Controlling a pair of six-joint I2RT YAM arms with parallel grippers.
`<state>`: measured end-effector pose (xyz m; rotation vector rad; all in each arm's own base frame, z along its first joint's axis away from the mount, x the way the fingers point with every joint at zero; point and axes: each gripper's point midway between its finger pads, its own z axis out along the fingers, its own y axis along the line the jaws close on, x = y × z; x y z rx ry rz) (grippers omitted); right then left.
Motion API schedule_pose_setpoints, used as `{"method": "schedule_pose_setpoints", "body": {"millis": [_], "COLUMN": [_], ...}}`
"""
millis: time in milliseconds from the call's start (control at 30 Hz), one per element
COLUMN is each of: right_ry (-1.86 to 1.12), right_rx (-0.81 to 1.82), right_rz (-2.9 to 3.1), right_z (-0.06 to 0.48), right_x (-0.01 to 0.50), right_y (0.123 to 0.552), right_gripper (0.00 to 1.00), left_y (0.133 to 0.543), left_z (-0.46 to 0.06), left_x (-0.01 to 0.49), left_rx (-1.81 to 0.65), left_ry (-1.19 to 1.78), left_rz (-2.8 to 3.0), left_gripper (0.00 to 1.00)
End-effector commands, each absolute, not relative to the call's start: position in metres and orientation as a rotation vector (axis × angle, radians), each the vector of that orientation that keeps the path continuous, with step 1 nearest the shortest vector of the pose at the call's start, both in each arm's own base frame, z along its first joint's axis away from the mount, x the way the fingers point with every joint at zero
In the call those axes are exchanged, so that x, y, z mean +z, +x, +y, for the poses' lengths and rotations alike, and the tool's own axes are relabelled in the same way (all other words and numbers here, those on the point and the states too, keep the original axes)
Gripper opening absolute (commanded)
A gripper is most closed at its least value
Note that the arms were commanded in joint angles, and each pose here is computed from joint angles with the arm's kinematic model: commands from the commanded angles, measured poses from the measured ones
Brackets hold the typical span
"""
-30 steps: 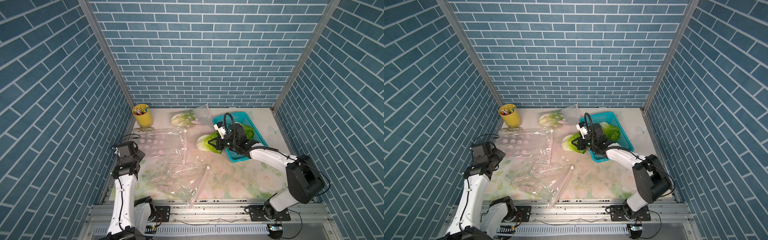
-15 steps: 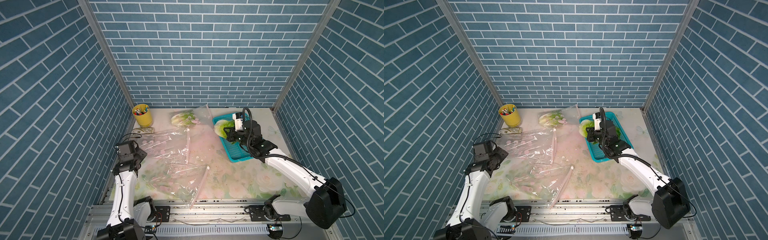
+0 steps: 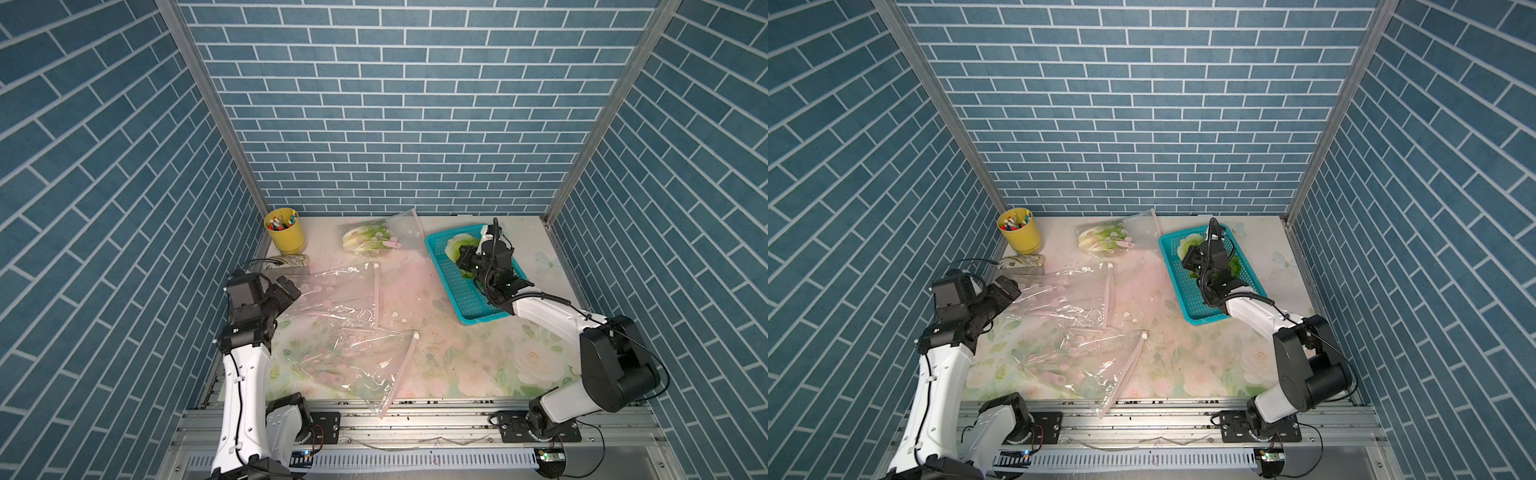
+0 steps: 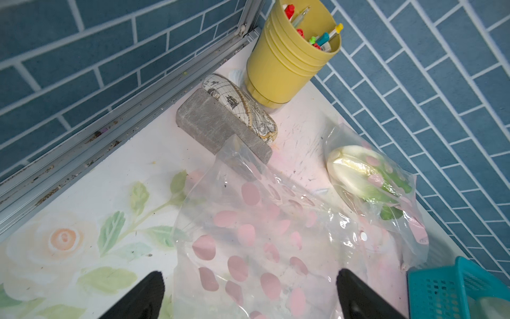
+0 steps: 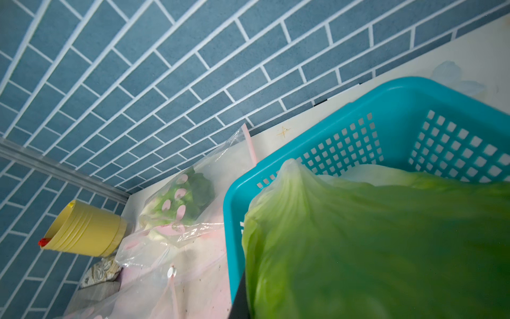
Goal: Open the zip-top bag and take out the chinese cabbages
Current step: Place the Chinese cabbage in the basket.
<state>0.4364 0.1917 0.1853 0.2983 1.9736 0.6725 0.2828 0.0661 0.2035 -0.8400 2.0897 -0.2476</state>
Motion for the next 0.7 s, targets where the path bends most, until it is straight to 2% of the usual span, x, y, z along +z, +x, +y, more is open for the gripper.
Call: {"method": "schedule_pose_setpoints", "body": {"millis": [0, 233, 400, 433, 467, 533, 567, 600, 633, 667], "right_ry": [0.394, 0.409, 0.407, 0.4, 0.386, 0.353, 0.332, 0.337, 0.33, 0.309], "right_rx": [0.871, 0.921, 0.952, 0.954, 0.952, 0.919, 0.888, 0.838, 0.806, 0.775], "right_rz": [1.863, 1.97, 2.053, 2.061, 2.077, 2.133, 2.18, 2.238, 2.275, 2.311], "right_z": [0.198, 0.209, 0.218, 0.219, 0.221, 0.222, 0.223, 0.219, 0.217, 0.216], "right_x": [0.195, 0.153, 0.124, 0.121, 0.118, 0.112, 0.108, 0.101, 0.099, 0.098], "right_y": [0.45, 0.45, 0.448, 0.448, 0.447, 0.445, 0.443, 0.441, 0.439, 0.435], "right_gripper": [0.0, 0.0, 0.07, 0.11, 0.21, 0.47, 0.56, 0.62, 0.72, 0.76], "left_y": [0.279, 0.283, 0.286, 0.287, 0.287, 0.288, 0.289, 0.29, 0.29, 0.291], "left_z": [0.058, 0.049, 0.042, 0.04, 0.038, 0.035, 0.033, 0.032, 0.03, 0.03], "left_x": [0.207, 0.204, 0.203, 0.203, 0.204, 0.204, 0.204, 0.204, 0.204, 0.204], "left_rx": [-0.264, -0.328, -0.351, -0.354, -0.359, -0.364, -0.365, -0.367, -0.37, -0.369], "left_ry": [-0.771, -0.756, -0.737, -0.731, -0.723, -0.71, -0.702, -0.698, -0.693, -0.695], "left_rz": [2.136, 2.155, 2.168, 2.173, 2.177, 2.187, 2.192, 2.193, 2.198, 2.2], "left_gripper": [1.0, 1.0, 1.0, 1.0, 1.0, 1.0, 1.0, 1.0, 1.0, 1.0]}}
